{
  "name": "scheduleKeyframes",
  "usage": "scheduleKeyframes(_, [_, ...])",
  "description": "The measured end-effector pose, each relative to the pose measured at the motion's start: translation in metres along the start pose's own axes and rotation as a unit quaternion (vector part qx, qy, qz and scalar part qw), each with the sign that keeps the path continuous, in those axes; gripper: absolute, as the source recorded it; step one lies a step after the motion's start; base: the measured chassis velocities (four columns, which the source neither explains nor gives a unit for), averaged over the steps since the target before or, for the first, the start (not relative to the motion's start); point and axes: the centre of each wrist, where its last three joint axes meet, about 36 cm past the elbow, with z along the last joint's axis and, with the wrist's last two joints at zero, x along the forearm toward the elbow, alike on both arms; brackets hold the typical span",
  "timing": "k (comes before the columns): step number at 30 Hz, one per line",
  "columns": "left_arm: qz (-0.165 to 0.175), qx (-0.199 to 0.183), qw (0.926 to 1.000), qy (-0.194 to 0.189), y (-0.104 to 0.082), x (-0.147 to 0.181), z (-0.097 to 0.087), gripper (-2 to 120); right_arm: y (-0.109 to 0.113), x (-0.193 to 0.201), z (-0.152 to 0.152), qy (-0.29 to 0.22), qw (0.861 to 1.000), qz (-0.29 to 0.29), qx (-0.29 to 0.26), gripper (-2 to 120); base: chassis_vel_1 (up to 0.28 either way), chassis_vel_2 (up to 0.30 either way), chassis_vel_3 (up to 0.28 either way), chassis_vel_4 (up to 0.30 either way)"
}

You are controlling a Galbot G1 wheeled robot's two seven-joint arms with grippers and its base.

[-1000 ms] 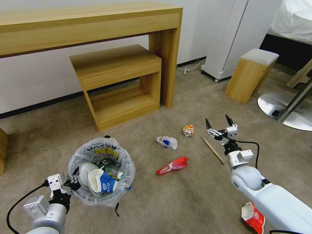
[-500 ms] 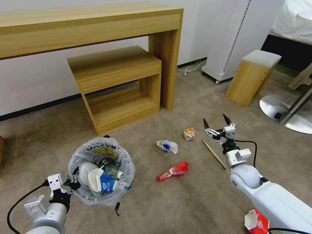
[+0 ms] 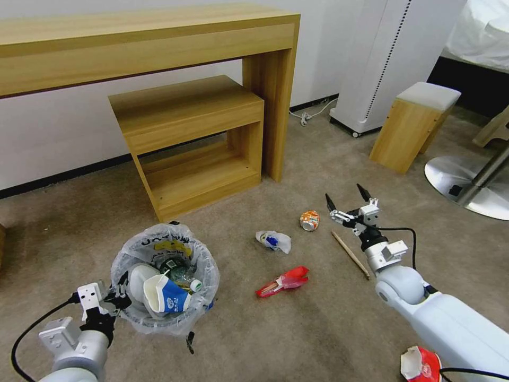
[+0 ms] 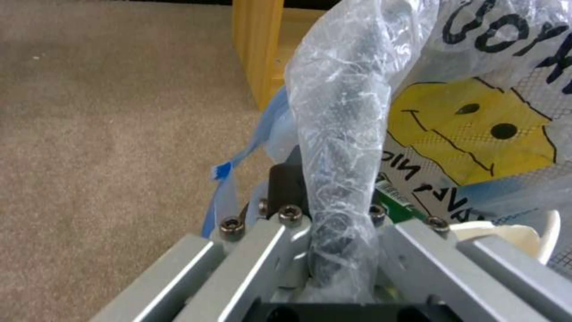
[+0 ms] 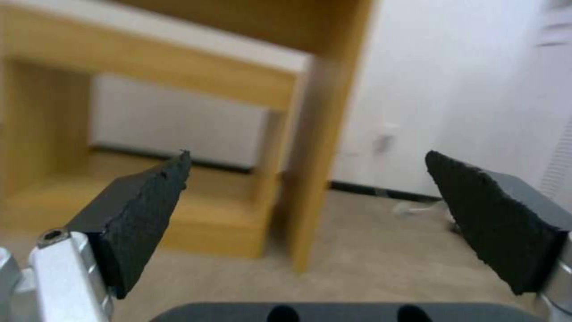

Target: Pick up the trash bin and place the garbage on the floor into it.

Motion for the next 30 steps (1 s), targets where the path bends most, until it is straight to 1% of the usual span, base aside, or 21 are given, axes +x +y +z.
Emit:
scheduleKeyframes(2, [0.0,0.003,1.0,-0.003,0.0,-0.001,-0.001,1,-0.024,-0.001,0.005,0.012,0.997,-0.079,0.013,100,0.0,0.0,0.0,0.0])
scheduleKeyframes(3, [0.0,0.003,1.0,-0.003,0.0,-0.001,-0.001,1,-0.024,-0.001,0.005,0.012,0.997,-0.079,0.013,100,0.0,0.0,0.0,0.0])
scheduleKeyframes(4, [0.0,0.004,1.0,-0.004,-0.001,-0.002,-0.001,1,-0.031,0.0,0.009,0.015,0.995,-0.1,0.018,100,0.0,0.0,0.0,0.0])
scheduleKeyframes(6, [0.002,0.008,1.0,-0.005,-0.001,-0.007,-0.001,1,-0.048,0.011,0.028,0.031,0.988,-0.145,0.034,100,0.0,0.0,0.0,0.0])
scheduleKeyframes(7, [0.001,0.009,0.9999,-0.004,0.0,-0.008,0.001,1,-0.055,0.017,0.039,0.043,0.985,-0.16,0.046,100,0.0,0.0,0.0,0.0])
scheduleKeyframes(8, [0.001,0.009,0.9999,-0.004,0.0,-0.008,0.001,1,-0.055,0.017,0.039,0.043,0.985,-0.16,0.046,100,0.0,0.0,0.0,0.0])
scheduleKeyframes(9, [0.001,0.01,0.9999,-0.003,0.0,-0.009,0.002,1,-0.058,0.02,0.047,0.051,0.984,-0.166,0.05,100,0.0,0.0,0.0,0.0])
scheduleKeyframes(10, [-0.001,0.011,0.9999,-0.002,0.0,-0.009,0.004,1,-0.064,0.028,0.065,0.07,0.98,-0.178,0.058,100,0.0,0.0,0.0,0.0])
scheduleKeyframes(11, [-0.001,0.012,0.9999,-0.001,0.001,-0.01,0.005,1,-0.066,0.031,0.074,0.081,0.978,-0.185,0.061,100,0.0,0.0,0.0,0.0])
scheduleKeyframes(12, [-0.001,0.012,0.9999,-0.001,0.001,-0.01,0.005,1,-0.066,0.031,0.074,0.081,0.978,-0.185,0.061,100,0.0,0.0,0.0,0.0])
scheduleKeyframes(13, [-0.002,0.014,0.9999,-0.002,0.0,-0.01,0.005,1,-0.068,0.034,0.087,0.095,0.975,-0.192,0.064,100,0.0,0.0,0.0,0.0])
scheduleKeyframes(16, [-0.002,0.017,0.9998,-0.001,-0.001,-0.01,0.007,1,-0.061,0.034,0.12,0.121,0.967,-0.215,0.067,100,0.0,0.0,0.0,0.0])
scheduleKeyframes(17, [-0.002,0.017,0.9998,-0.001,-0.001,-0.01,0.007,1,-0.061,0.034,0.12,0.121,0.967,-0.215,0.067,100,0.0,0.0,0.0,0.0])
scheduleKeyframes(20, [-0.006,0.02,0.9998,0.001,-0.001,-0.008,0.01,1,-0.043,0.025,0.151,0.142,0.957,-0.245,0.064,100,0.0,0.0,0.0,0.0])
scheduleKeyframes(21, [-0.006,0.02,0.9998,0.001,-0.001,-0.008,0.01,1,-0.043,0.025,0.151,0.142,0.957,-0.245,0.064,100,0.0,0.0,0.0,0.0])
scheduleKeyframes(24, [-0.009,0.022,0.9997,0.001,-0.001,-0.007,0.012,1,-0.03,0.021,0.174,0.158,0.948,-0.27,0.062,100,0.0,0.0,0.0,0.0])
scheduleKeyframes(25, [-0.009,0.022,0.9997,0.001,-0.001,-0.007,0.012,1,-0.03,0.021,0.174,0.158,0.948,-0.27,0.062,100,0.0,0.0,0.0,0.0])
scheduleKeyframes(27, [-0.01,0.023,0.9997,0.001,0.0,-0.007,0.012,1,-0.023,0.02,0.183,0.168,0.943,-0.28,0.06,100,0.0,0.0,0.0,0.0])
scheduleKeyframes(29, [-0.012,0.024,0.9996,-0.001,0.0,-0.007,0.011,1,-0.01,0.015,0.195,0.175,0.937,-0.296,0.057,100,0.0,0.0,0.0,0.0])
scheduleKeyframes(30, [-0.012,0.024,0.9996,-0.001,0.0,-0.007,0.011,1,-0.01,0.015,0.195,0.175,0.937,-0.296,0.057,100,0.0,0.0,0.0,0.0])
